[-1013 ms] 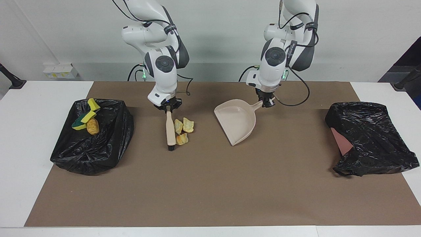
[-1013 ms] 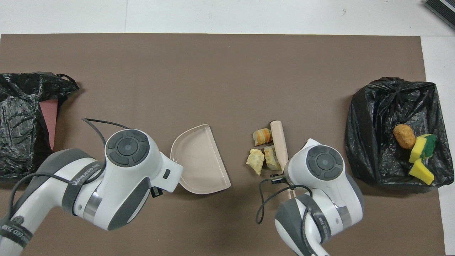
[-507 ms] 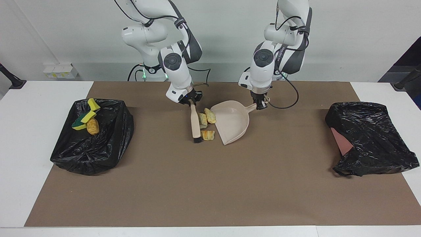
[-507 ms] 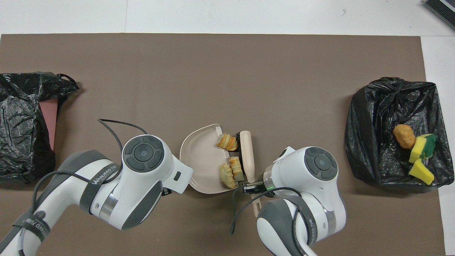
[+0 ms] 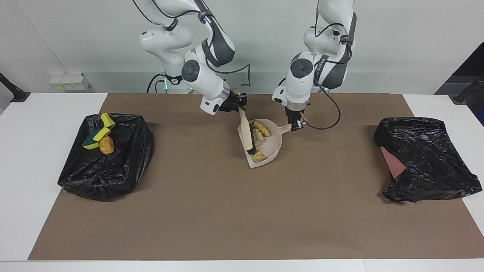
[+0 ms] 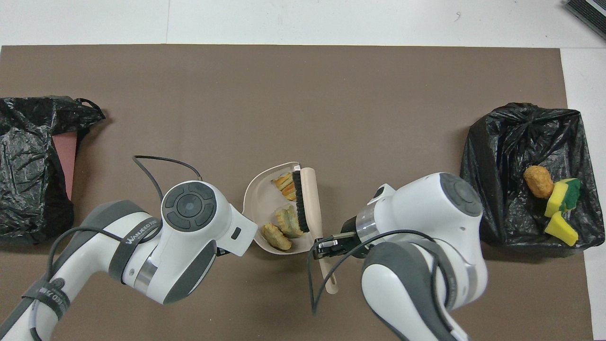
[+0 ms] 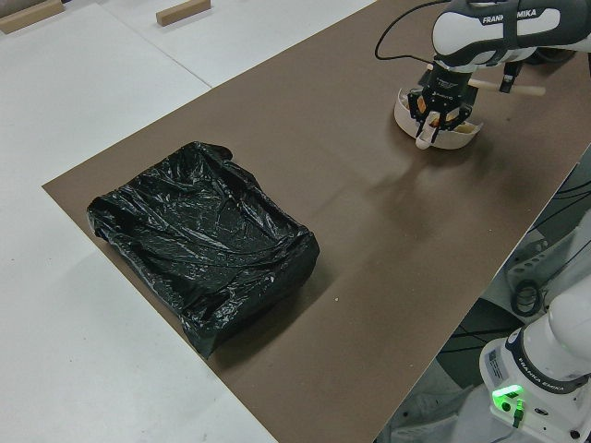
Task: Sweep and dump trash in bin
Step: 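Sweep the bread chunks into the dustpan with the right gripper's brush, then carry the dustpan to the black bag with the left gripper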
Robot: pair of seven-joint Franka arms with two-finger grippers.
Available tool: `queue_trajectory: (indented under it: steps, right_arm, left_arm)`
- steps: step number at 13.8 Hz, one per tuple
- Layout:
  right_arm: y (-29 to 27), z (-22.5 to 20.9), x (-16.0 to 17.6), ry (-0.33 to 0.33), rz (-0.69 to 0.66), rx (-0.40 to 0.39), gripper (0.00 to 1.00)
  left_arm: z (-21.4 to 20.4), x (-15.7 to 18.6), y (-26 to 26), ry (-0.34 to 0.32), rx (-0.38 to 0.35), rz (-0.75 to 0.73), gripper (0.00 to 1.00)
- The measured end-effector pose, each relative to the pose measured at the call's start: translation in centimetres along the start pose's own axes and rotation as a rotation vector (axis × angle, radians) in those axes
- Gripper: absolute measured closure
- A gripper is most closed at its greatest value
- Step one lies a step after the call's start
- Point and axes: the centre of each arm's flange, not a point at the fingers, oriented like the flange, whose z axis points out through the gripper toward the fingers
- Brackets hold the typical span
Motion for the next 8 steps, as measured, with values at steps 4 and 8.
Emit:
queue_trajectory:
  steps: [4, 8]
  right_arm:
    - [2.0, -5.5, -1.8, 0.064, 0.052, -0.248, 0.74]
    - [2.2, -5.5, -3.7, 0.039, 0.145, -0.365, 0.74]
  left_arm:
    - [0.2, -0.2, -0.9, 0.034, 0.014, -0.016, 0.69]
    - [-1.2, -2.4, -4.2, 0.103, 0.009, -0.055, 0.69]
